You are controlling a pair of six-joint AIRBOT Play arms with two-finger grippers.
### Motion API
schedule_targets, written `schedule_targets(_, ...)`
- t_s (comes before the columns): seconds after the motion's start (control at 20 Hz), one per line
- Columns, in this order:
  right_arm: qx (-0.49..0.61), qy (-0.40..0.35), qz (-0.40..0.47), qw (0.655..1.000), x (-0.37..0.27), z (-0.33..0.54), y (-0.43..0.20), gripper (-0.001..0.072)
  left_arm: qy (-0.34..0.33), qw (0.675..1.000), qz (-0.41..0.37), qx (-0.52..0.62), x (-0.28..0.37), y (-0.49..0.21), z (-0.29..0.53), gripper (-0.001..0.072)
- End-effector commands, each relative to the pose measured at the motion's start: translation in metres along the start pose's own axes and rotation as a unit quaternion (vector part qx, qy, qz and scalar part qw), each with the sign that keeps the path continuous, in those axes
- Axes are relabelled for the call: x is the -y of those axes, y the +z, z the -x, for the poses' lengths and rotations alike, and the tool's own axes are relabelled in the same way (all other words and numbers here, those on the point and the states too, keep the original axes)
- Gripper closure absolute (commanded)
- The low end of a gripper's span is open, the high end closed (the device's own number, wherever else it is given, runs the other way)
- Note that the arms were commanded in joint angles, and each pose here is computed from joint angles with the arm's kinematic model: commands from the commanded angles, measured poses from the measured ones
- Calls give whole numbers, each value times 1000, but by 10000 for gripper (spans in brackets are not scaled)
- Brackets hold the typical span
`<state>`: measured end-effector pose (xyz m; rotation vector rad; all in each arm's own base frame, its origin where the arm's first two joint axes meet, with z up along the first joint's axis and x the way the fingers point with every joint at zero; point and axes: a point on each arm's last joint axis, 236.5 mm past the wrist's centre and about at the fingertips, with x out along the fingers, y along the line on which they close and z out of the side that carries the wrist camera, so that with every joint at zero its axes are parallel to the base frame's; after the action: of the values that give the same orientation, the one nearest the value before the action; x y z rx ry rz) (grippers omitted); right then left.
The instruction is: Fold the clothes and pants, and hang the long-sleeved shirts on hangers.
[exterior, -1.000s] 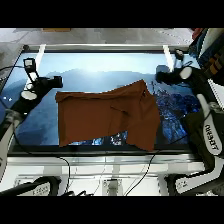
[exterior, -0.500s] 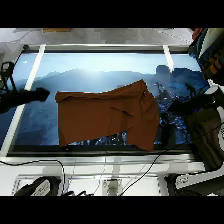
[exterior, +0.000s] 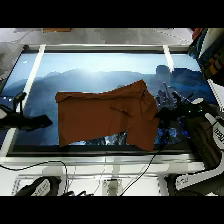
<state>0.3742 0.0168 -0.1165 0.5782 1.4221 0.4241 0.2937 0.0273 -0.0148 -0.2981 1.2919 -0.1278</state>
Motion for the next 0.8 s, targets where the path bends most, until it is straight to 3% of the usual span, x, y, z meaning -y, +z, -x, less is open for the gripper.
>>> schedule_targets(0.0,20,-3,29,999,-2,-5,10,452,-8,998,25,-57,-2,-43,-25,86)
schedule_targets(0.05,20,-3,29,999,-2,-5,10,532,-10,997,29,-65,-3,-50,-30,86)
schedule_targets(0.1,20,-2,29,999,-2,-5,10,676,-12,997,32,-74,-2,-58,-35,87)
schedule_targets(0.15,19,-1,29,999,-3,-4,9,701,-14,996,35,-83,-2,-66,-39,91)
schedule_targets(0.25,17,0,29,999,-4,-4,8,701,-19,994,39,-96,-1,-77,-44,126)
schedule_targets(0.5,16,1,30,999,-4,-4,7,701,-50,991,44,-117,12,-100,-58,129)
schedule_targets(0.6,16,1,30,999,-4,-4,7,701,-53,991,43,-115,12,-105,-64,226)
schedule_targets(0.75,16,1,30,999,-5,-4,7,701,-55,993,48,-98,12,-103,-73,226)
